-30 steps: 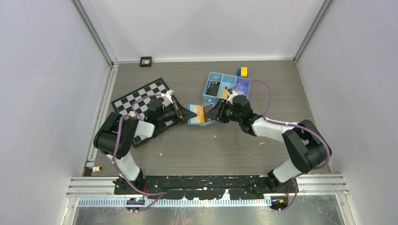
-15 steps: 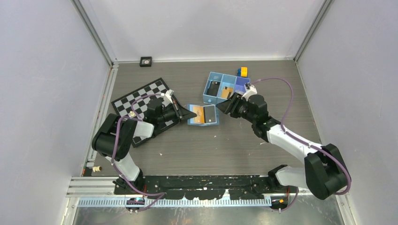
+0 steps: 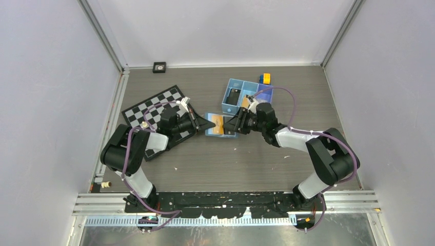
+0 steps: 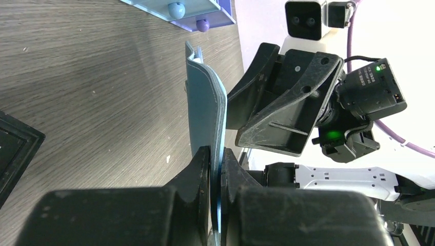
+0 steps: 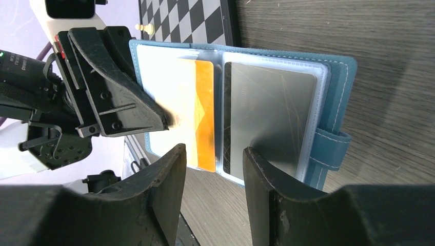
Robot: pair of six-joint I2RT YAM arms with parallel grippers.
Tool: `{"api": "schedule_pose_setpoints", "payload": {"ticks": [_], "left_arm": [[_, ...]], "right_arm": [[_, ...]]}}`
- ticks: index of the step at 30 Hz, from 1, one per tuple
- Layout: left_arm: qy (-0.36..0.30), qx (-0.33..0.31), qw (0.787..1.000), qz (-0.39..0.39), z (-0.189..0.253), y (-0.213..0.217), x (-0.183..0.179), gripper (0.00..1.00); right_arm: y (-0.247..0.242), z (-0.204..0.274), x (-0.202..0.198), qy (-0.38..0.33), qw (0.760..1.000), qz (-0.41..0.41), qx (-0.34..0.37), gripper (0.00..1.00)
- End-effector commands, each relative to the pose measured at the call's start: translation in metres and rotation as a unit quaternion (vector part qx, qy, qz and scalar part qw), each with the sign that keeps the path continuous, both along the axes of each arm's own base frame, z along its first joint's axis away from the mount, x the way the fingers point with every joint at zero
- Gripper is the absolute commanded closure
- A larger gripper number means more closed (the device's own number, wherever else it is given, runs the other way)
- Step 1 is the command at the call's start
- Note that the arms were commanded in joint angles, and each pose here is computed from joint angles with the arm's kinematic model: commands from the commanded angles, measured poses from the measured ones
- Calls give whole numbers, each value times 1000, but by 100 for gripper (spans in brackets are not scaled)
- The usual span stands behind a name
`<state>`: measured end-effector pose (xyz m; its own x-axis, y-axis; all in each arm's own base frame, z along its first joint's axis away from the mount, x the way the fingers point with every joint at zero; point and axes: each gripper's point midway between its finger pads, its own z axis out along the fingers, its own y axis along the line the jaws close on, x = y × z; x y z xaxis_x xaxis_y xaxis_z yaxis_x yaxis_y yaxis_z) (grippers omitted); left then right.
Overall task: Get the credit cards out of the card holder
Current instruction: Remove the credit card from the card holder.
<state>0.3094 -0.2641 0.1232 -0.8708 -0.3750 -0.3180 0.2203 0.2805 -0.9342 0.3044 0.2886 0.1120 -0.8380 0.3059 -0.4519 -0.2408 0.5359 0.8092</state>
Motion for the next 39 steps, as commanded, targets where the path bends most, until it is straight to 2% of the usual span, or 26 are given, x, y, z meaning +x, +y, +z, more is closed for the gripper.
{"api": "schedule_pose_setpoints", "payload": {"ticks": [1, 13, 19, 24, 26, 30, 39], "left_arm": [[-70, -37, 997, -26, 42, -9, -2, 100], [-85, -100, 990, -55, 62, -19, -10, 100], [-78, -99, 991, -55, 58, -19, -8, 100], [-75, -101, 991, -54, 57, -19, -7, 100], [-74, -102, 991, -53, 57, -19, -7, 95], [-71, -105, 991, -46, 56, -15, -5, 86], [-71, -109, 991, -26, 56, -4, 0, 86]], "right_arm": [[12, 32, 10, -35, 998, 15, 40, 51], [16, 42, 8, -34, 995, 27, 88, 56], [17, 54, 5, -46, 992, 34, 115, 72], [20, 68, 1, -59, 985, 46, 157, 94], [18, 70, 1, -62, 984, 43, 160, 99], [6, 68, 8, -62, 986, 17, 156, 100], [-25, 48, 29, -39, 989, -57, 130, 100]]}}
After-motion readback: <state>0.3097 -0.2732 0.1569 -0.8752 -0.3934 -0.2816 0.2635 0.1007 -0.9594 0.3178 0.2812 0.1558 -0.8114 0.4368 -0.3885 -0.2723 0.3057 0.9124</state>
